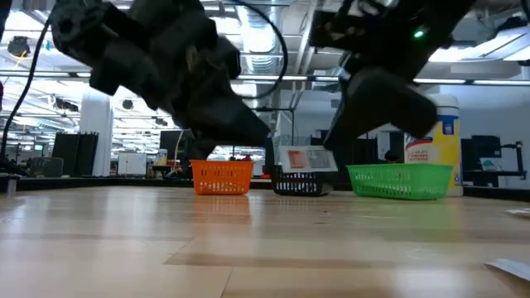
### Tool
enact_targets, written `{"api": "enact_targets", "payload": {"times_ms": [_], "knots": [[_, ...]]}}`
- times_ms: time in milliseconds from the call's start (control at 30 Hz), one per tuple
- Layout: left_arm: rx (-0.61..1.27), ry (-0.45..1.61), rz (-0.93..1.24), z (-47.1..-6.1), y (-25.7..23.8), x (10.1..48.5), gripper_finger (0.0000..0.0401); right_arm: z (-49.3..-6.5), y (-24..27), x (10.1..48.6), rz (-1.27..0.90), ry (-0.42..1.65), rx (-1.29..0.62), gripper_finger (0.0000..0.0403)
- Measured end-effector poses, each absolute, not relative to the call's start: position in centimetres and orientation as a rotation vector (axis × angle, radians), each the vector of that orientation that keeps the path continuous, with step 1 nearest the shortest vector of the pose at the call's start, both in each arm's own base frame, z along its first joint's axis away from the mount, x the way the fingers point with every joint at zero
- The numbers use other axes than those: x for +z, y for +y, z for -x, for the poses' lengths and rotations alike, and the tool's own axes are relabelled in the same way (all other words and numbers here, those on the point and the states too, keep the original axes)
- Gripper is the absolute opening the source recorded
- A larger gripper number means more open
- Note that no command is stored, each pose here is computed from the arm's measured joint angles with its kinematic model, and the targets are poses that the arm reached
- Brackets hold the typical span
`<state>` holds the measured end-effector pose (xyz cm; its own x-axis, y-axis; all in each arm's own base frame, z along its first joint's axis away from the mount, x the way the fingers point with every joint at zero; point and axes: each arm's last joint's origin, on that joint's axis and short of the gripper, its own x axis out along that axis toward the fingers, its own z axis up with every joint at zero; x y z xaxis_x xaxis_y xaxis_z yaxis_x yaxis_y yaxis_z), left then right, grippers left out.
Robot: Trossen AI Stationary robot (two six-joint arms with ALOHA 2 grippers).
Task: Pick & Place First Aid Supplies
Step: Put the orange ointment pack into the orange basket
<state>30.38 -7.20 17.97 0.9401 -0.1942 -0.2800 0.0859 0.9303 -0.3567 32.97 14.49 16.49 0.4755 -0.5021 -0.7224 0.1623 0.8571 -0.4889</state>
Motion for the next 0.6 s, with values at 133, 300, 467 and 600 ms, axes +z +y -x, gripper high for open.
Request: {"api": "enact_targets", "payload": {"times_ms": [133,300,467,600], "knots": [[-0.114,0.324,0.369,-31.0,-6.5,17.0,0.0104,-33.6,13.3,16.4,0.347,1.009,-0.44,0.0],[-0.065,0.314,0.365,-31.3,-5.8,16.6,0.0104,-34.1,12.7,16.5,0.314,0.996,-0.448,0.0],[-0.026,0.295,0.352,-31.4,-5.2,16.8,0.0104,-34.2,12.9,16.5,0.277,1.0,-0.41,0.0],[-0.024,0.298,0.35,-31.4,-5.1,16.8,0.0104,-34.3,12.8,16.5,0.275,1.0,-0.413,0.0]]}}
